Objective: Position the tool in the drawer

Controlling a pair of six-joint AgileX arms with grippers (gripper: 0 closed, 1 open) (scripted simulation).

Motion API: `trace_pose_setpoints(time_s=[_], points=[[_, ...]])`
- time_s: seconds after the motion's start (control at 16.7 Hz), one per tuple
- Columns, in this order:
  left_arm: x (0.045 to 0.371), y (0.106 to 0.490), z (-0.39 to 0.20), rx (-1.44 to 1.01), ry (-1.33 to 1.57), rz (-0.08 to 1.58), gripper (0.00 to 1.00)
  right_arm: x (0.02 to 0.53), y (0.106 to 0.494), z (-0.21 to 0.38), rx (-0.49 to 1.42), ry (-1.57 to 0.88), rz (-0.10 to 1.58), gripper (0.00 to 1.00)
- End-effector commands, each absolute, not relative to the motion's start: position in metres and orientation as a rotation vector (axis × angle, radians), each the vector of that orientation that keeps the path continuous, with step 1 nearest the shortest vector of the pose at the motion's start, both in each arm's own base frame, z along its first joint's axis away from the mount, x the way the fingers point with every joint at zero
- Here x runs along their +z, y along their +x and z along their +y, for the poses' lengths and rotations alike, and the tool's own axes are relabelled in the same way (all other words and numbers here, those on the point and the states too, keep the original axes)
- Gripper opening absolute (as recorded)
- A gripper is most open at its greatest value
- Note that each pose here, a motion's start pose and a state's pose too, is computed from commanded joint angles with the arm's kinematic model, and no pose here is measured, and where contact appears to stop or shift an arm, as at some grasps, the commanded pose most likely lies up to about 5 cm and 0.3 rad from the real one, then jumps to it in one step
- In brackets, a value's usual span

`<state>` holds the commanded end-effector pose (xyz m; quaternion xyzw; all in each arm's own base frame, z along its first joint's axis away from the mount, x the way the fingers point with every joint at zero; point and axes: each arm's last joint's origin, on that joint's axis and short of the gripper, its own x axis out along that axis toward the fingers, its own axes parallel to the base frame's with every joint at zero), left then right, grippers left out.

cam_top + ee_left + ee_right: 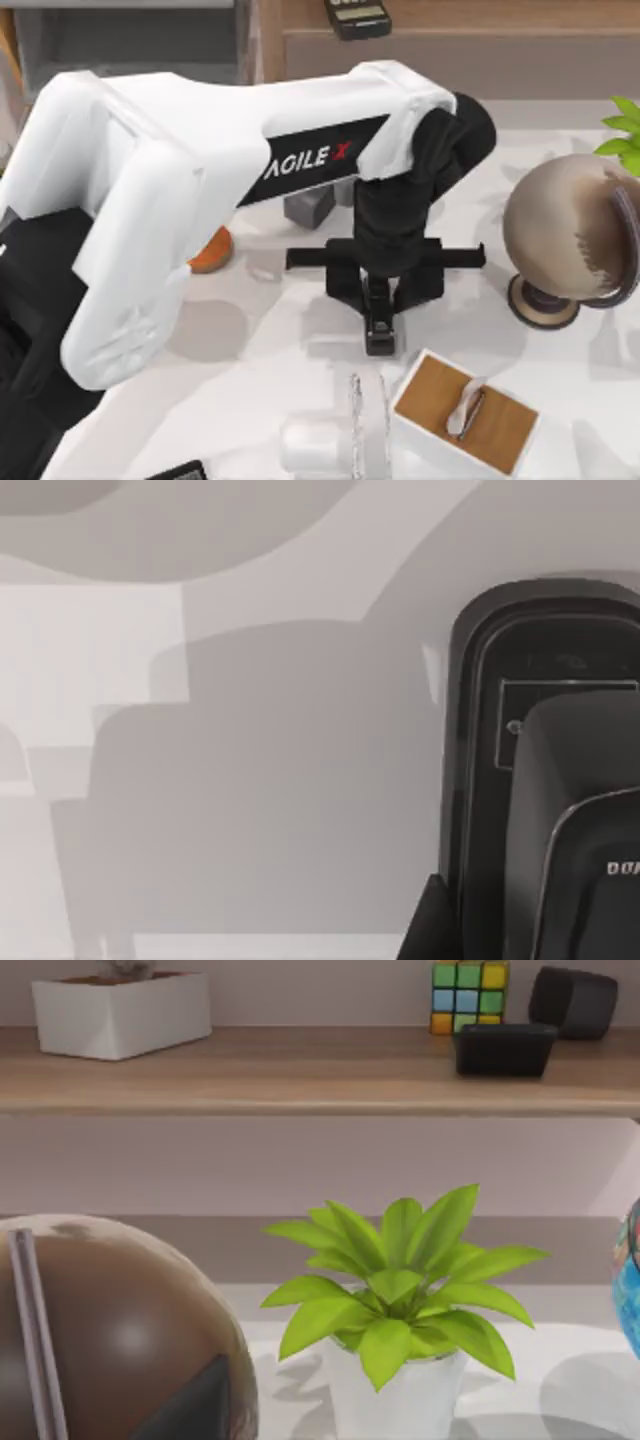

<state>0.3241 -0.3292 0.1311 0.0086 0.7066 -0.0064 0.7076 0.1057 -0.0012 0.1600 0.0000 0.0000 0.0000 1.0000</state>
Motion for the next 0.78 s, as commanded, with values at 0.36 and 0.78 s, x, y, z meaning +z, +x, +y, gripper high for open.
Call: trace_pose_setpoints(time_s=[0.36,0.78], points=[[0.147,0.324,-0.329,-0.017,0.019,1.57,0.0,0.16,0.106,-0.001,0.0,0.0,0.0,1.0],[0.173,0.338,-0.315,-0.052,-0.005,1.522,0.0,0.16,0.106,-0.001,0.0,0.0,0.0,1.0]])
